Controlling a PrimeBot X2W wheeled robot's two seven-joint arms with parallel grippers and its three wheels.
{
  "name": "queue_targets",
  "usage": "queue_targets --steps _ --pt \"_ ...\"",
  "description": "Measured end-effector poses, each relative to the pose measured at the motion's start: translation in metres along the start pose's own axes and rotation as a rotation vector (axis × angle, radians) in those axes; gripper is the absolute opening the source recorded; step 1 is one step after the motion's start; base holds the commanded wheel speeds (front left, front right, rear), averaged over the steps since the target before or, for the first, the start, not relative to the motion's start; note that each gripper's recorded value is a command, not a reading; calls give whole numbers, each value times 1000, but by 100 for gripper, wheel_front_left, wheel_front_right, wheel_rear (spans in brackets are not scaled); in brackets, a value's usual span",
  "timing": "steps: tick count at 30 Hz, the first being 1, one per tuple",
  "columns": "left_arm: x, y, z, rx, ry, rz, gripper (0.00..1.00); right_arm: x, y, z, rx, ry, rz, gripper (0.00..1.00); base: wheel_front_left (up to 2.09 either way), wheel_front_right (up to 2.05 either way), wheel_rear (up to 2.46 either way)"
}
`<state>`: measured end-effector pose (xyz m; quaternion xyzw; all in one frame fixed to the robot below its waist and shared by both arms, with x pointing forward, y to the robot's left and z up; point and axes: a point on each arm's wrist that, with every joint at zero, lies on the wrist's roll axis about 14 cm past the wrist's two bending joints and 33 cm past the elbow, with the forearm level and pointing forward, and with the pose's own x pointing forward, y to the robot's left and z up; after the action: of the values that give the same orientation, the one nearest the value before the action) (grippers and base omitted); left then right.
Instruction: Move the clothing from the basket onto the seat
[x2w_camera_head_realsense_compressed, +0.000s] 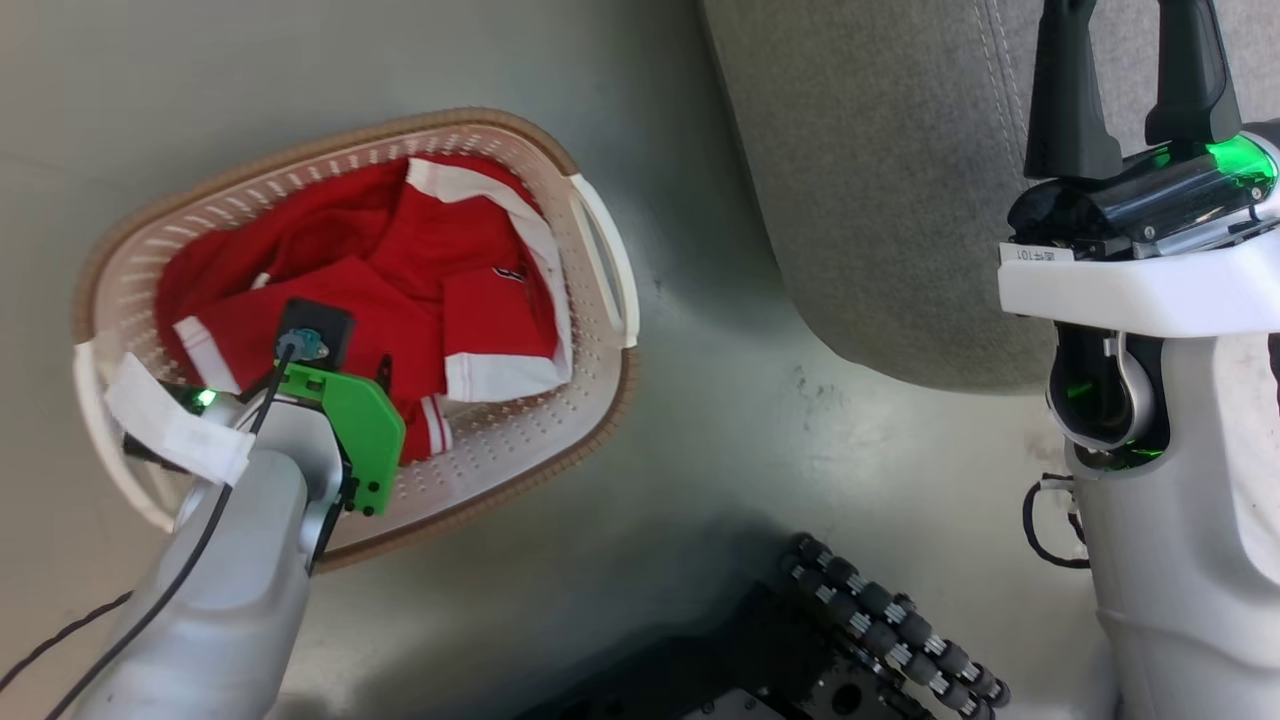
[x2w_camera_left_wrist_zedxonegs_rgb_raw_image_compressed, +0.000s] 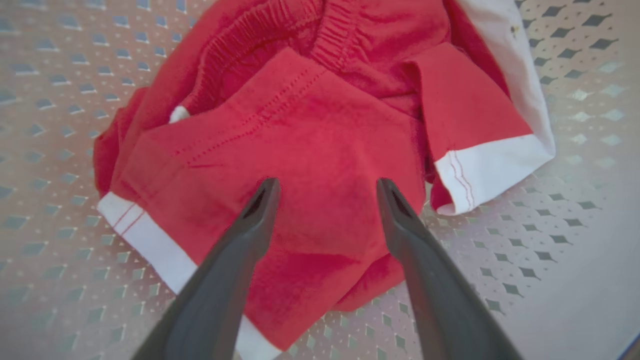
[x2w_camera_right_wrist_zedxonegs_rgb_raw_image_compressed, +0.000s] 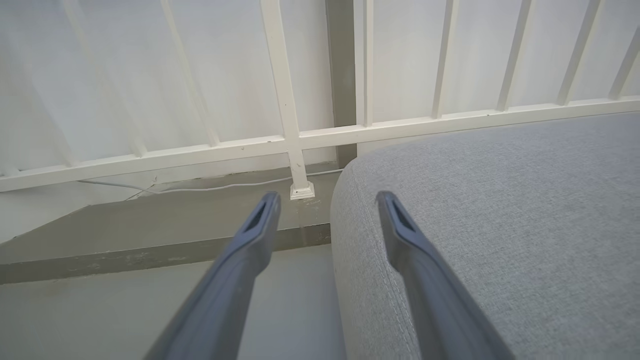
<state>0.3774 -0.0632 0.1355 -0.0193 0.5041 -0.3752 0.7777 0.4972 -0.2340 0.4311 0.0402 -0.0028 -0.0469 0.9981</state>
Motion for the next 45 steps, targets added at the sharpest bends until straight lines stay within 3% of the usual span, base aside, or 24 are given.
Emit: queue_targets --steps 14,15,16,17,34,45 --pt "29 9 -36 -39 150 17 100 -1 -11 -17 -2 42 -28 100 0 0 0" --pt "30 10 -37 -39 156 18 42 -1 -11 -17 4 42 -29 100 0 0 0" --pt "30 10 -38 -39 165 18 4 -1 -11 -18 11 42 -29 100 0 0 0" --pt "30 9 -39 -38 174 18 0 -1 -9 -17 20 40 -25 100 0 0 0" --pt "26 6 -36 -35 186 26 0 2 -5 -14 34 27 -15 100 0 0 0" --pt "5 0 15 -79 11 27 0 -1 7 -12 -9 40 40 100 0 0 0"
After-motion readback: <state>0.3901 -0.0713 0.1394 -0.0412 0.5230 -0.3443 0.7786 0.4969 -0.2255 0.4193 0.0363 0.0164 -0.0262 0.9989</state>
